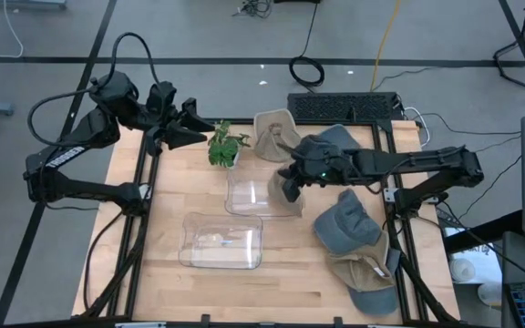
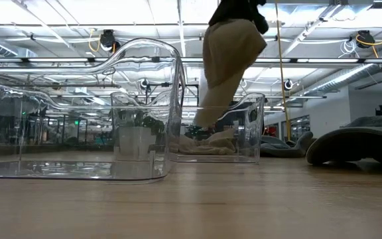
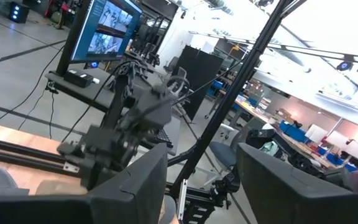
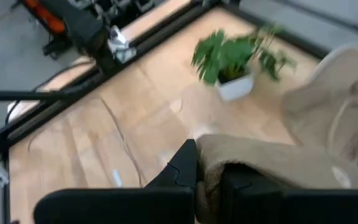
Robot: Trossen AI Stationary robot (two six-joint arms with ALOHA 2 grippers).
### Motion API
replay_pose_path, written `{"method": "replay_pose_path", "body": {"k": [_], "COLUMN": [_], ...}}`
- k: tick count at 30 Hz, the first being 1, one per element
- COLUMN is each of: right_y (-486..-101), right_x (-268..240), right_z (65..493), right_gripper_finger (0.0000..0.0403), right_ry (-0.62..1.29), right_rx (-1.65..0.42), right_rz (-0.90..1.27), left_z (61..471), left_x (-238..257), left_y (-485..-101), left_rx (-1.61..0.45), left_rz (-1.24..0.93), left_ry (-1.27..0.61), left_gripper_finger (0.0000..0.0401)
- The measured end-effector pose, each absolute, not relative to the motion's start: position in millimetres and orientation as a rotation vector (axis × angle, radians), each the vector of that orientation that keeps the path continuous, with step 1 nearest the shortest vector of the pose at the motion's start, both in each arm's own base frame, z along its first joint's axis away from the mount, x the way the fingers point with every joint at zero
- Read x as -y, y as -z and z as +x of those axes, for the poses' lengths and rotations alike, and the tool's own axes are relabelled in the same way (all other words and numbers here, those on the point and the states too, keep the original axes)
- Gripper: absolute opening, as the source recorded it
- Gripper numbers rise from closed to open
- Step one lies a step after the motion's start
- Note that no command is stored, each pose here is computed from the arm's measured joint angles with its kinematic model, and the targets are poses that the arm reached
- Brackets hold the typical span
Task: Pick & Place hat
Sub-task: Put the top right brown cap into the top transparent bin
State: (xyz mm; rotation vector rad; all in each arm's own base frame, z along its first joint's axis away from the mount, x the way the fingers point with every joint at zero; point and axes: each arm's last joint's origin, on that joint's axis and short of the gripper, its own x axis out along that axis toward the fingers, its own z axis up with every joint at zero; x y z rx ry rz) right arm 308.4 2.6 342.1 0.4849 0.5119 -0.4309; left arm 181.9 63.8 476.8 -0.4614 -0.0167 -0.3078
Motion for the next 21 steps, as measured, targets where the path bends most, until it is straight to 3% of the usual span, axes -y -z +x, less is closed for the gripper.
{"method": "replay_pose_path", "body": {"k": [14,21], "right_y": [-308,-300], "right_x": [-2,-2], "right_z": [305,305], "right_gripper_finger": [0.0006,0.0068], "right_ry": [0.445,0.450], "right_rx": [-0.622,-0.621], "right_rz": [0.452,0.468], "left_z": [182,182], "left_x": [-64,-64], "left_y": [-477,-477], "left_rx": [0.015,0.015], "left_rz": [-0.461,-0.461], "left_ry": [0.312,0.313], "left_gripper_finger": [0.0207,0.0205]}}
